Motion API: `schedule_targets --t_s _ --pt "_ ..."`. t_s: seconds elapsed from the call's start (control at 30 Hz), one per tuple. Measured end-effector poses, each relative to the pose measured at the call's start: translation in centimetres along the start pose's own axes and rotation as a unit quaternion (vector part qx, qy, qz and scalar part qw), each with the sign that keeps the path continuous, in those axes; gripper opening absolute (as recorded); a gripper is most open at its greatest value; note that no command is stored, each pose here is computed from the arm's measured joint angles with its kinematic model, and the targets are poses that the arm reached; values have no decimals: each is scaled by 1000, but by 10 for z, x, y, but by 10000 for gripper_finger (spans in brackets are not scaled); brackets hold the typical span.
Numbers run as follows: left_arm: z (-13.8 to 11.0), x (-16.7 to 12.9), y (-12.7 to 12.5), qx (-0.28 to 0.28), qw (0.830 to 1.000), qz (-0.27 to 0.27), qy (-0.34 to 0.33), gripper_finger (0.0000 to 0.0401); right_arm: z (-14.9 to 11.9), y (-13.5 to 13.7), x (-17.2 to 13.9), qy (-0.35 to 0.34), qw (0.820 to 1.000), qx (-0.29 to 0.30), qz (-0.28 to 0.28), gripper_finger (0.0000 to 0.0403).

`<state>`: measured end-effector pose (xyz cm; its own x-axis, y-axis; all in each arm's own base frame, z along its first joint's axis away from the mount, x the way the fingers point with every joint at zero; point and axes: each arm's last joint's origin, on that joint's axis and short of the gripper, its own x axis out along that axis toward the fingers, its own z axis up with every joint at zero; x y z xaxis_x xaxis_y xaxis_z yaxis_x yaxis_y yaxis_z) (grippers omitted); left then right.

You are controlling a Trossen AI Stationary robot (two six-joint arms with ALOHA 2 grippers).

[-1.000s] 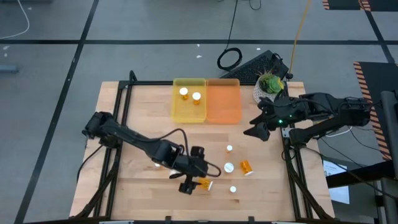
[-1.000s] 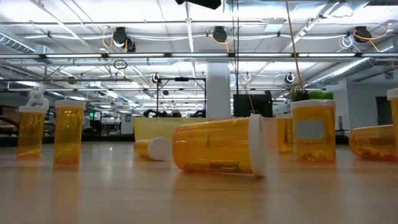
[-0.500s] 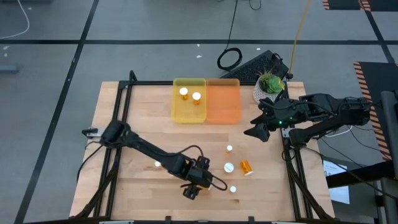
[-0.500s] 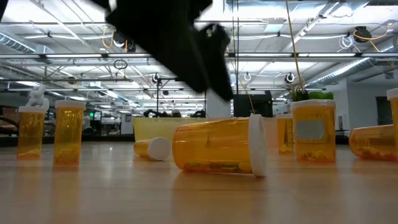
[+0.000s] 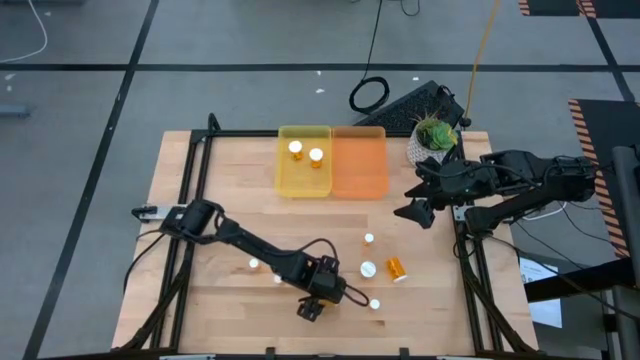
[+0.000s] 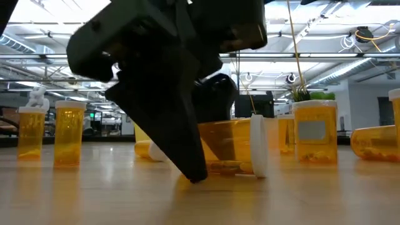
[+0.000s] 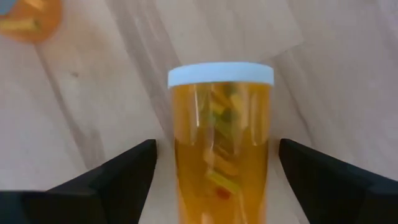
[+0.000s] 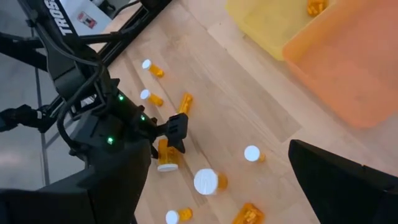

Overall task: Pick and place medicine bottles into bin by pill shape (circle, oval)
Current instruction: Put the large orange capsule bottle into the yellow bin

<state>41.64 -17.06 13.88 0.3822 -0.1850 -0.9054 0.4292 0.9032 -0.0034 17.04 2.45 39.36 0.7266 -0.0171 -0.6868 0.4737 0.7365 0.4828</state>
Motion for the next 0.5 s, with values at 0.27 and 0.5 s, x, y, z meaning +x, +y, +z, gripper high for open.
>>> schedule_targets --t_s 0.27,0.5 --pt "2 1 -3 12 1000 8 -7 243 0 0 0 0 1000 -7 -1 376" --pt "3 -4 -4 -16 1000 9 -12 178 1 -1 0 -11 1000 -13 -10 376"
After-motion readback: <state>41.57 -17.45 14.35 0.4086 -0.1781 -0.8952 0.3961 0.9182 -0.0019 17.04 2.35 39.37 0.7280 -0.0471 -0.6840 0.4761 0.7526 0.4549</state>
